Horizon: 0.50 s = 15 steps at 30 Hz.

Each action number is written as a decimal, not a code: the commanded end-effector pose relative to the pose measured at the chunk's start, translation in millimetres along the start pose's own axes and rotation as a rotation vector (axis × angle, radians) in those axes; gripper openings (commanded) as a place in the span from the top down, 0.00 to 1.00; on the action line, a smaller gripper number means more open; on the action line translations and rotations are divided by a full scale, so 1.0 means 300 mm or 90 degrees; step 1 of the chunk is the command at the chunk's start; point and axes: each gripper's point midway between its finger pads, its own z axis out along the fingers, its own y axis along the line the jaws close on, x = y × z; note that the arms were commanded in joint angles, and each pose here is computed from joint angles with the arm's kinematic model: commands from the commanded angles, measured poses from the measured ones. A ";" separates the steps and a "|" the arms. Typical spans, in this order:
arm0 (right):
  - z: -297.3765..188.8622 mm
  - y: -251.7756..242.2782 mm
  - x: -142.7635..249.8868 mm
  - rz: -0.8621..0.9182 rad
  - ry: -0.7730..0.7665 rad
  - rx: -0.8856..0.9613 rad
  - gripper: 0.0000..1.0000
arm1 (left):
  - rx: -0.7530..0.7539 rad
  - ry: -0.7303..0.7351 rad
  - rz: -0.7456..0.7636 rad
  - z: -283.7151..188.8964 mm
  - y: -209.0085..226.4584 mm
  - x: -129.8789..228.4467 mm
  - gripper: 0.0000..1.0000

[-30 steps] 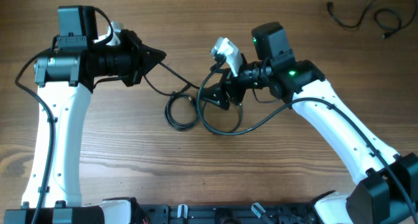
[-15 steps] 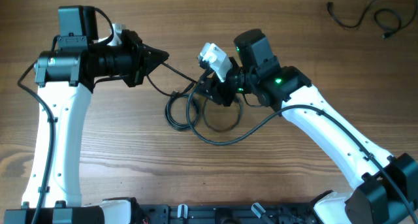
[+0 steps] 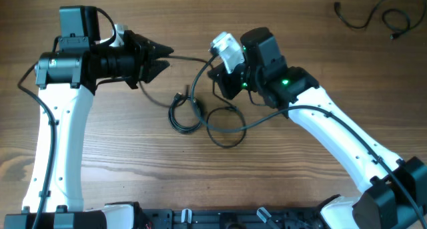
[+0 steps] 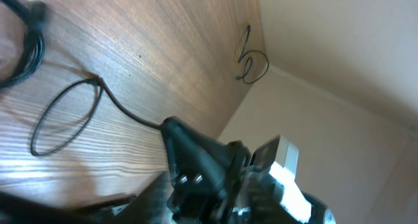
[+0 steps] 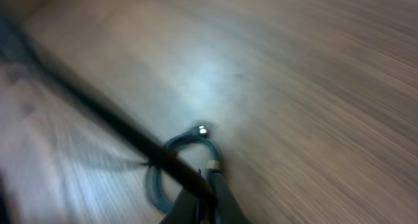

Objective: Untangle cables
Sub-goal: 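Drag the cable to the upper right with the right gripper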

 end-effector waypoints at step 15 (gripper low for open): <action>-0.751 -0.373 -0.325 0.515 -0.416 0.222 0.96 | -0.010 -0.002 0.121 0.001 -0.012 0.036 0.00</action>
